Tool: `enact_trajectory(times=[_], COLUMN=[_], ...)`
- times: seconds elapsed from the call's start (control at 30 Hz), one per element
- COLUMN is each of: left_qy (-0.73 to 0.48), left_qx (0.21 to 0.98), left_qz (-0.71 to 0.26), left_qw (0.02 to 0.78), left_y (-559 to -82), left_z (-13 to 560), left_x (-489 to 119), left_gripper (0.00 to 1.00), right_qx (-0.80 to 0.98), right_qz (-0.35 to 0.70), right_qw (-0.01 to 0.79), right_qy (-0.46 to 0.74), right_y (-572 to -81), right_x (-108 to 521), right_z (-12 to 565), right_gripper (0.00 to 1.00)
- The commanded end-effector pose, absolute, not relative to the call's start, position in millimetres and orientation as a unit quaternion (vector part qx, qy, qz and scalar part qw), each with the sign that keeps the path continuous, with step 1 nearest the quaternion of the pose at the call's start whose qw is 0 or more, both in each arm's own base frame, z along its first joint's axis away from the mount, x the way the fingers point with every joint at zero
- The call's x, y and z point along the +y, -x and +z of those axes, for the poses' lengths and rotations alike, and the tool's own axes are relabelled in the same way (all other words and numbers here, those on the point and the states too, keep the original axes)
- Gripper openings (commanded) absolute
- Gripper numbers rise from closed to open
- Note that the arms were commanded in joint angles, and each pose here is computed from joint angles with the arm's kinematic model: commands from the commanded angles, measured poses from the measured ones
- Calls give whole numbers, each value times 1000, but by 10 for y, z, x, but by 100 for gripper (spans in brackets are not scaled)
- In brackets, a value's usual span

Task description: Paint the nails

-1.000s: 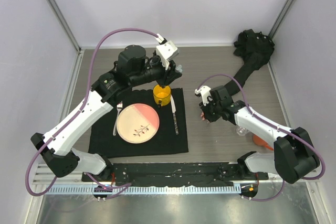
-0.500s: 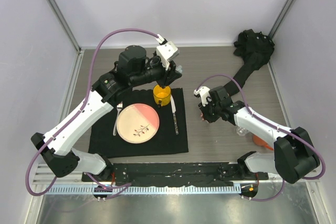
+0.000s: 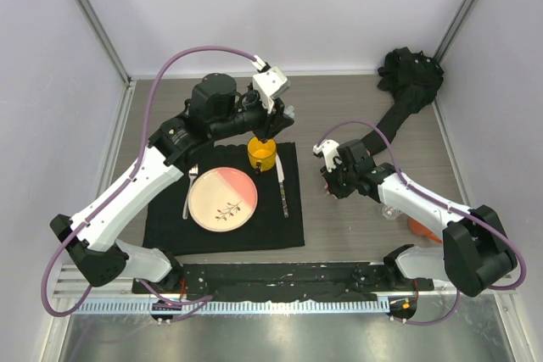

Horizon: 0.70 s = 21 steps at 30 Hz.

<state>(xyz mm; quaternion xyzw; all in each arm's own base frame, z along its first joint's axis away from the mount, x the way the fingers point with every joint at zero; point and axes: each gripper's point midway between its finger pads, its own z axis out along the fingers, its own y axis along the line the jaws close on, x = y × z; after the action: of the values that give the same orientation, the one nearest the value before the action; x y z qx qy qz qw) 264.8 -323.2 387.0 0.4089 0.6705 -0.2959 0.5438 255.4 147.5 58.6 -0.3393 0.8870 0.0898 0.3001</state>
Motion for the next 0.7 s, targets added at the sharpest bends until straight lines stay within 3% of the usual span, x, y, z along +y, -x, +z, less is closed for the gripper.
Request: enact_trajectory(times=[0.0, 0.67], left_qy=[-410, -412], left_qx=[642, 641], left_qz=[-302, -296], left_qw=[573, 576], left_y=[-2596, -2597], left_z=[4104, 4103], left_x=[-3208, -3184], left_gripper=[0, 0], right_qx=[883, 888], right_qz=[80, 55], right_qw=[327, 336], right_qy=[326, 308], right_y=[-2639, -2766], right_x=[1471, 1393], right_z=[690, 698], right_gripper=[1, 1])
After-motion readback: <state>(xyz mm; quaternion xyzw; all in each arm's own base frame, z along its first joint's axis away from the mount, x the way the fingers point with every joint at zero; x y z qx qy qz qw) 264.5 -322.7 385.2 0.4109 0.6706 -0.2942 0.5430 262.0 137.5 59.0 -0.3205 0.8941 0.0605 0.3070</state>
